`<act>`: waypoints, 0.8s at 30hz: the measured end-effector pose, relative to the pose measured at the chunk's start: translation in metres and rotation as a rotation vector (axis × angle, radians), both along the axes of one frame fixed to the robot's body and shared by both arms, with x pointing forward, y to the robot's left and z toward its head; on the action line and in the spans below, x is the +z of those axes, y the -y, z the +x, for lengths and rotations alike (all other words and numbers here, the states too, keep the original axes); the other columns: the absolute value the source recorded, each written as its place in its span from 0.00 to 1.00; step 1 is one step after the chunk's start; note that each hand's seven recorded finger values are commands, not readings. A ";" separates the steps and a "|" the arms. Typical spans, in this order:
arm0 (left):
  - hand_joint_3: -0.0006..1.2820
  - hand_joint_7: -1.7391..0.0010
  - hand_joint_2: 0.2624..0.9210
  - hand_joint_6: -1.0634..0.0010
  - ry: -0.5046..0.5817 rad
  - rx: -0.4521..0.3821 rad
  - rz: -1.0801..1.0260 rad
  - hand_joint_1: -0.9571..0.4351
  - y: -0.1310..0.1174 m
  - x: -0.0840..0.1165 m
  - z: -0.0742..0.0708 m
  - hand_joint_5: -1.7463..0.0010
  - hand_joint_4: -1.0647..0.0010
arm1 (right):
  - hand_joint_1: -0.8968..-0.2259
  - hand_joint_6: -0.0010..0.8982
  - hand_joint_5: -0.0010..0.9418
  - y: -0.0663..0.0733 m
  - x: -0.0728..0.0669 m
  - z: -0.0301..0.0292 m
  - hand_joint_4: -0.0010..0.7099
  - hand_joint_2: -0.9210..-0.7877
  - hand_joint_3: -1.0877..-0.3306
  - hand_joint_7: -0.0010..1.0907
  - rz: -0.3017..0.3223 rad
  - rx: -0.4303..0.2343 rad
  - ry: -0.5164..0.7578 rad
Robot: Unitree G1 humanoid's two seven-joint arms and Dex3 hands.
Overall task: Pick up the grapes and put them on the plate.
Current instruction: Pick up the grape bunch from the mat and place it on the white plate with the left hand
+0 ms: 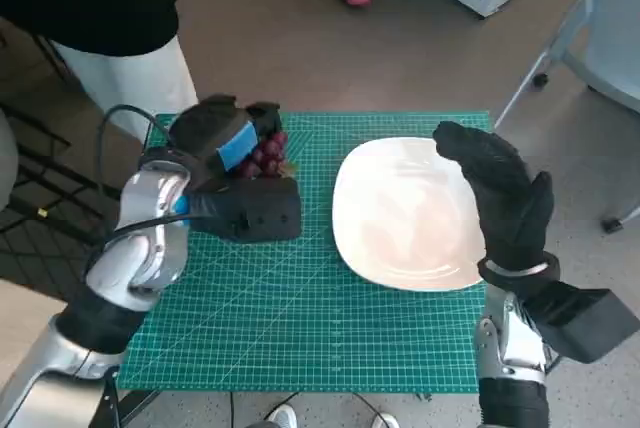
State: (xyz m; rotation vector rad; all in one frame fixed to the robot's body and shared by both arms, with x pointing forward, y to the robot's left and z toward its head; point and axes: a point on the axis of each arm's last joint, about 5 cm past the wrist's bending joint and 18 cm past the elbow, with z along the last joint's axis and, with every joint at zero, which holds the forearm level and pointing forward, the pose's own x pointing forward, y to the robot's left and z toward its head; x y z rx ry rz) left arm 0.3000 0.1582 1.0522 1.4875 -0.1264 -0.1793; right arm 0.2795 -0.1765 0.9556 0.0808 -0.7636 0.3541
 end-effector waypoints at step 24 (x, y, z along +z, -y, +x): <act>0.21 0.20 1.00 0.60 -0.045 -0.059 -0.008 0.69 0.020 0.003 -0.005 0.19 0.59 | 0.38 0.00 0.00 0.001 0.001 -0.0007 0.46 0.00 0.42 0.33 0.004 -0.005 0.007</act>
